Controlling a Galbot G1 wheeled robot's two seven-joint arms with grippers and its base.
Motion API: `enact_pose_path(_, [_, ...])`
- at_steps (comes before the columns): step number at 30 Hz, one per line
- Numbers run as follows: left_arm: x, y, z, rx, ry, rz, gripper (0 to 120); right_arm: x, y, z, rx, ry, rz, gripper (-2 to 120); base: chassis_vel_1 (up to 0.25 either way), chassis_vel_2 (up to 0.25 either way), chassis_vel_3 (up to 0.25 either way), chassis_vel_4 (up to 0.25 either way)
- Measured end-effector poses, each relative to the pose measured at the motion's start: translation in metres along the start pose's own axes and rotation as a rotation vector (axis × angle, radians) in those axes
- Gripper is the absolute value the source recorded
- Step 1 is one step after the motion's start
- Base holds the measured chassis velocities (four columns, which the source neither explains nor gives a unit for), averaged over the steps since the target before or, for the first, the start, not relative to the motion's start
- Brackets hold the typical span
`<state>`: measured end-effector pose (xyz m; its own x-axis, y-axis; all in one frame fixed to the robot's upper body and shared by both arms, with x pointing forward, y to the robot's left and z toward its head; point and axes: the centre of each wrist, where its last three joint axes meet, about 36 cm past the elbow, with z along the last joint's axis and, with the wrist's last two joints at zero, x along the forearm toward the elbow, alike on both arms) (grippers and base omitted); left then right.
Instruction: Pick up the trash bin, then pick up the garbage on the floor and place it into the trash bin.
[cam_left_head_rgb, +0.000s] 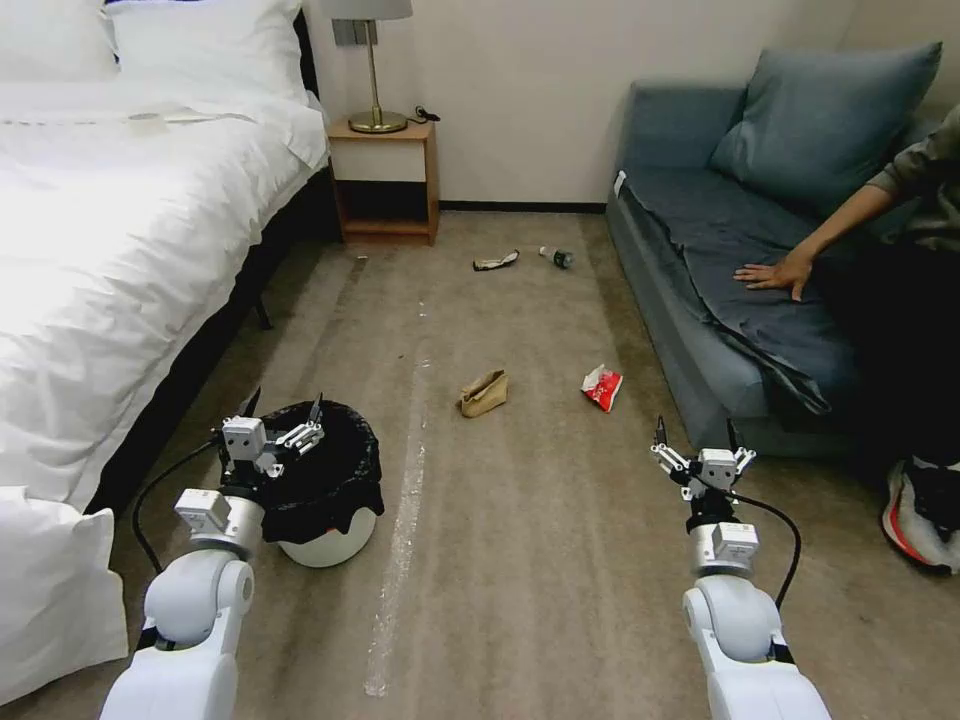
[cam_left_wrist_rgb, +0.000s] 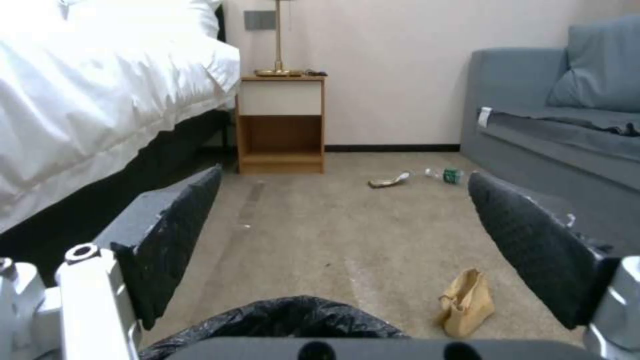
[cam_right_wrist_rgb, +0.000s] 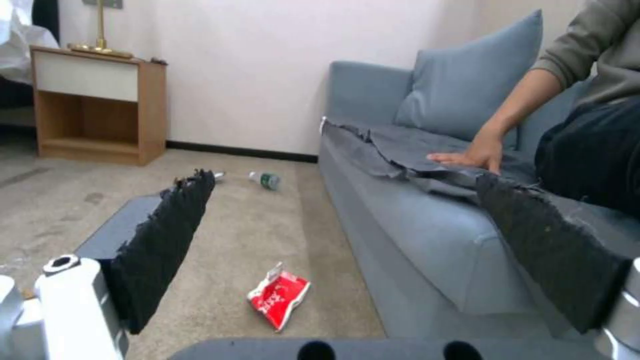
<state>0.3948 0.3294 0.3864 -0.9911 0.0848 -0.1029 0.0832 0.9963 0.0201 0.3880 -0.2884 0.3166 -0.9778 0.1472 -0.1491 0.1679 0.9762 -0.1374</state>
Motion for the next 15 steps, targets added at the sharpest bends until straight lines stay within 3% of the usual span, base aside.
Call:
enact_pose_path(13, [0.001,0.003,-0.001,-0.004,-0.002,-0.012,100,-0.001,-0.003,-0.001,0.001,-0.002,0.004,100,0.000,0.000,0.000,0.000])
enact_pose_path(15, [0.005,0.021,-0.009,-0.034,-0.017,-0.093,100,-0.005,-0.022,-0.010,0.001,-0.021,0.027,100,0.000,0.000,0.000,0.000])
